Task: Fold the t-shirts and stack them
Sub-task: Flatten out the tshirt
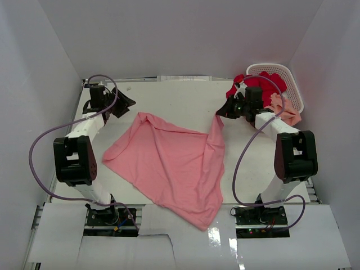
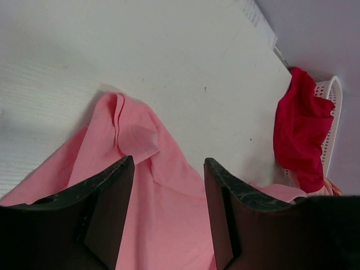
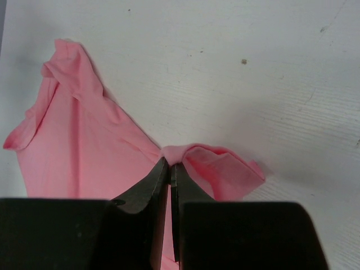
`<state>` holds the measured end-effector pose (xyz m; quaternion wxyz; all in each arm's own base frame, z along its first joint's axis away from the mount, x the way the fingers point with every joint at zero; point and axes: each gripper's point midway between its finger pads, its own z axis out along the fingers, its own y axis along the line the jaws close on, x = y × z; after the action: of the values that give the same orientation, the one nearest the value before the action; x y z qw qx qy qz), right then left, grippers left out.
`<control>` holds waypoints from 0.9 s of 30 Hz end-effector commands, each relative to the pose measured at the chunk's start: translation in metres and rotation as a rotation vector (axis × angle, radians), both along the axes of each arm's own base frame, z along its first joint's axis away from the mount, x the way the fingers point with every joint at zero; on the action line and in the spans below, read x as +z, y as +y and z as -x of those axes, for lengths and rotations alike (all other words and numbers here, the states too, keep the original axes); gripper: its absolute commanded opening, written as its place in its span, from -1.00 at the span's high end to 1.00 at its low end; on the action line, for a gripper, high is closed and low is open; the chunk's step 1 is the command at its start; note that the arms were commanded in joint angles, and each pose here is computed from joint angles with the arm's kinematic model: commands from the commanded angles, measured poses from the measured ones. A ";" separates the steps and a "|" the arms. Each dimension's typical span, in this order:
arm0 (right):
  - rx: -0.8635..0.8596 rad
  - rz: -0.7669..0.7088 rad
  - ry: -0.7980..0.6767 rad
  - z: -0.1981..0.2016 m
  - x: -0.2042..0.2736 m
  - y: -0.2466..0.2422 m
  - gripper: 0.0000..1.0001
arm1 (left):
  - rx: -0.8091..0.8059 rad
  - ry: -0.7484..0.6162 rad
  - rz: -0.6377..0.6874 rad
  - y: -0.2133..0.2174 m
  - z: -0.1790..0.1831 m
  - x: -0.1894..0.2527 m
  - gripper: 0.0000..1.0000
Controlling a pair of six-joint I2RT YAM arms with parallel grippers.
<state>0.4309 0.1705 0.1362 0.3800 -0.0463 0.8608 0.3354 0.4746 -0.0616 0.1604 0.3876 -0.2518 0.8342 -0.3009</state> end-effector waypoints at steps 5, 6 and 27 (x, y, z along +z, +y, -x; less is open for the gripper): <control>0.006 -0.019 -0.065 0.001 0.013 0.000 0.85 | -0.022 0.092 0.106 -0.017 0.034 -0.043 -0.27; 0.010 -0.021 -0.063 0.002 0.013 0.001 0.85 | -0.031 0.091 0.104 -0.017 0.034 -0.045 -0.29; 0.004 -0.015 -0.069 0.002 0.016 -0.001 0.85 | 0.047 0.230 0.392 -0.043 0.029 -0.082 -0.51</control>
<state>0.4223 0.1701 0.1257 0.3728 -0.0452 0.8632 0.3375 0.4377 -0.0967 0.0578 0.2348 -0.3570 0.8166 -0.3880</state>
